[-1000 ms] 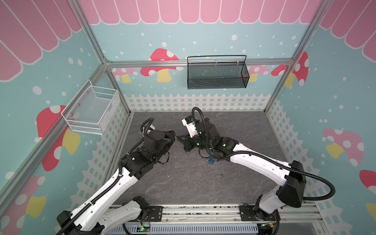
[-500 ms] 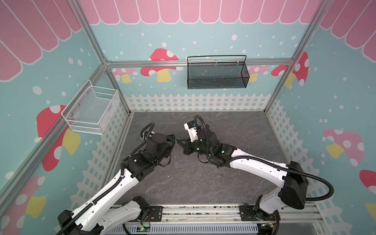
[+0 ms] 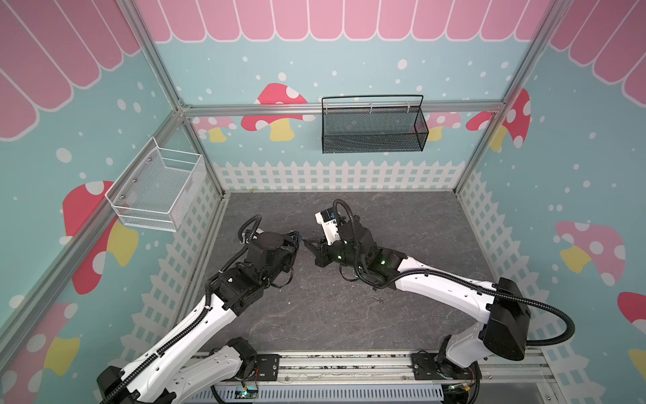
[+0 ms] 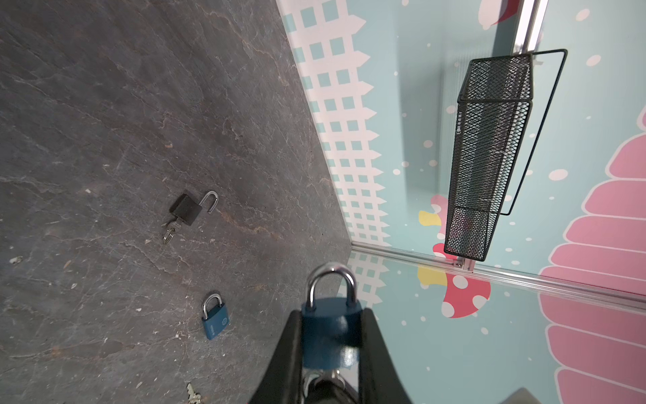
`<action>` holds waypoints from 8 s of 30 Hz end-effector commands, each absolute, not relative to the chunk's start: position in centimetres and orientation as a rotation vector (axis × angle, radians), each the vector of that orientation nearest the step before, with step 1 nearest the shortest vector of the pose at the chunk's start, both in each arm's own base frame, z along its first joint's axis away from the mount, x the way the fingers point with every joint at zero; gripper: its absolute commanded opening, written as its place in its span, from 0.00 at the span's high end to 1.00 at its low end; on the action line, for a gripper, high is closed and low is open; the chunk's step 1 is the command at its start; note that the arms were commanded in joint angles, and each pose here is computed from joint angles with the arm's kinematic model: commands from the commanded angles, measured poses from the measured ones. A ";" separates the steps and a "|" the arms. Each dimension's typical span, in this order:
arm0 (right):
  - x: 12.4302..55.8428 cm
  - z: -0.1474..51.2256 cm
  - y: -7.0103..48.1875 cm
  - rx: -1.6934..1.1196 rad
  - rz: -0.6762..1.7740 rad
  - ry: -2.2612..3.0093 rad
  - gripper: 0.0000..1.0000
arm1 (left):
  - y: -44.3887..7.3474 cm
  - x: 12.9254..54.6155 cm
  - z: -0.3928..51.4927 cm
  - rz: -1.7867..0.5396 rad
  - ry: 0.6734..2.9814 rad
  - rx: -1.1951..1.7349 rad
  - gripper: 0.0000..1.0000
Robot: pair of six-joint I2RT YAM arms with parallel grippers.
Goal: Unlock with the key
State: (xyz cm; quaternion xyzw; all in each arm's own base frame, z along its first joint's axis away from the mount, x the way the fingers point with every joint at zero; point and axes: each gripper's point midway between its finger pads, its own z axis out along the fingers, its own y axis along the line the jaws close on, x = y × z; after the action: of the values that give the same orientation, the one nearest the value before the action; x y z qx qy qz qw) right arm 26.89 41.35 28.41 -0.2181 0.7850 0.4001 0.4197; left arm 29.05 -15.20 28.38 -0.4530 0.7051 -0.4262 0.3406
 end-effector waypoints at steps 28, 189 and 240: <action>26.1 30.7 40.9 -0.658 0.964 1.969 1.00 | -14.7 29.5 28.9 -1.318 1.700 -1.304 1.00; 45.8 15.0 15.6 -0.095 0.712 2.254 1.00 | -33.8 64.0 1.4 -0.913 2.297 -0.678 0.36; 52.6 12.1 12.4 0.109 0.646 2.265 1.00 | -40.5 61.2 5.1 -1.397 2.235 -0.539 0.52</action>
State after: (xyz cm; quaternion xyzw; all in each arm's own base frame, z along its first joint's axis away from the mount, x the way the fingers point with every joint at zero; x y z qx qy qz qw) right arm 50.72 13.69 12.81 0.0128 0.8887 0.2633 0.3752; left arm 63.06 -39.56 4.70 -0.2202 0.7939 -0.5088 0.2499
